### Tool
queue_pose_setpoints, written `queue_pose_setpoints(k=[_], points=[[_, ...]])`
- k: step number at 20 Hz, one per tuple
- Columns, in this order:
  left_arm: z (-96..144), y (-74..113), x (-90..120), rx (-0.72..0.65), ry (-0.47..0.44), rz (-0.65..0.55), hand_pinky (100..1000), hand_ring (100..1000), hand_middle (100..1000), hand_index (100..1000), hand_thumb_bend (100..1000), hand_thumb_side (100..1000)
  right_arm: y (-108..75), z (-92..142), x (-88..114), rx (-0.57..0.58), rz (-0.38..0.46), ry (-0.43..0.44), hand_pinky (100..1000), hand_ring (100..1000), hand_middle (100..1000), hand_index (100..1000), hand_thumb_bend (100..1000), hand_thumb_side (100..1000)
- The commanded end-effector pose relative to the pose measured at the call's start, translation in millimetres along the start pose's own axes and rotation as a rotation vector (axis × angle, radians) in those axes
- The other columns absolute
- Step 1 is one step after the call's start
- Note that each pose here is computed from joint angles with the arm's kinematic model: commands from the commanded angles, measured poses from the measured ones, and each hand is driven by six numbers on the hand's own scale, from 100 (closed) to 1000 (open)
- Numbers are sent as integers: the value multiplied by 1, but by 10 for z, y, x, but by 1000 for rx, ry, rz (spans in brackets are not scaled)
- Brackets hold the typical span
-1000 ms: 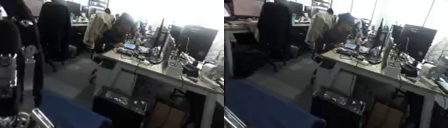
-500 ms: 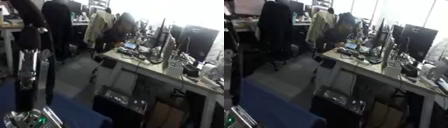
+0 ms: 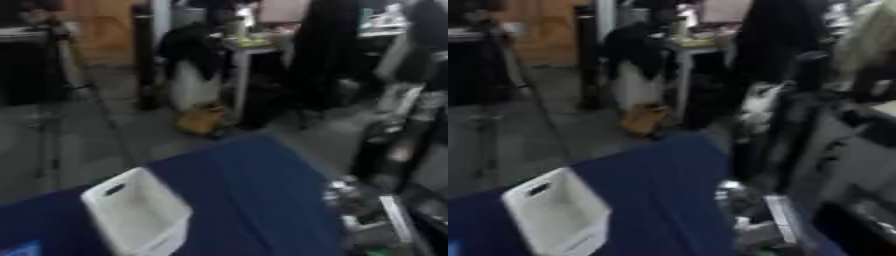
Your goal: Pick up objects on the table and place them in the box.
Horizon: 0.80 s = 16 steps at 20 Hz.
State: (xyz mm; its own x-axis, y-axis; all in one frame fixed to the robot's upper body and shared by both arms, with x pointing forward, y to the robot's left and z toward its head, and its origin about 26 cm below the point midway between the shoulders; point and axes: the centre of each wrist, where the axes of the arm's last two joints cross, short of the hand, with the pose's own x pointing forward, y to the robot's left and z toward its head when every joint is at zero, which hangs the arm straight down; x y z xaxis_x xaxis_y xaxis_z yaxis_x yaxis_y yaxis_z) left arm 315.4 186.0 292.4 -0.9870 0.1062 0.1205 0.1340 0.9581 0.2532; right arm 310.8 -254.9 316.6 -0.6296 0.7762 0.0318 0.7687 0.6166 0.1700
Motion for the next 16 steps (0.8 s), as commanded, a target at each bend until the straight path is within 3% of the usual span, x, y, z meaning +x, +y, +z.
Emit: queue_pose_setpoints(k=[1,5,6,9,13,16], points=[[-49,76,47,-7,-24,-38,1000,990,902,1000,100,819,-165,-181,-84,105,188,-21,898,901,863,900,100,1000],[-60,85,50,-9,-26,-55,1000,1000,932,1000,100,839,-244,-224,-145,244,318,-13,904,915,879,905,100,1000],[-59,89,51,-13,-23,-60,1000,1000,992,1000,100,864,-255,-225,-152,268,333,-15,909,923,889,918,100,1000],[-52,148,59,-85,17,-117,1000,1000,1000,1000,100,864,-331,-221,-204,462,433,-31,917,927,900,924,100,1000],[-63,229,77,-190,58,-196,1000,1000,1000,1000,100,844,-385,-244,-233,641,518,-35,916,928,906,932,100,1000],[-73,317,84,-292,104,-295,1000,1000,1000,1000,100,774,-422,-224,-253,746,579,-30,905,907,889,925,100,1000]])
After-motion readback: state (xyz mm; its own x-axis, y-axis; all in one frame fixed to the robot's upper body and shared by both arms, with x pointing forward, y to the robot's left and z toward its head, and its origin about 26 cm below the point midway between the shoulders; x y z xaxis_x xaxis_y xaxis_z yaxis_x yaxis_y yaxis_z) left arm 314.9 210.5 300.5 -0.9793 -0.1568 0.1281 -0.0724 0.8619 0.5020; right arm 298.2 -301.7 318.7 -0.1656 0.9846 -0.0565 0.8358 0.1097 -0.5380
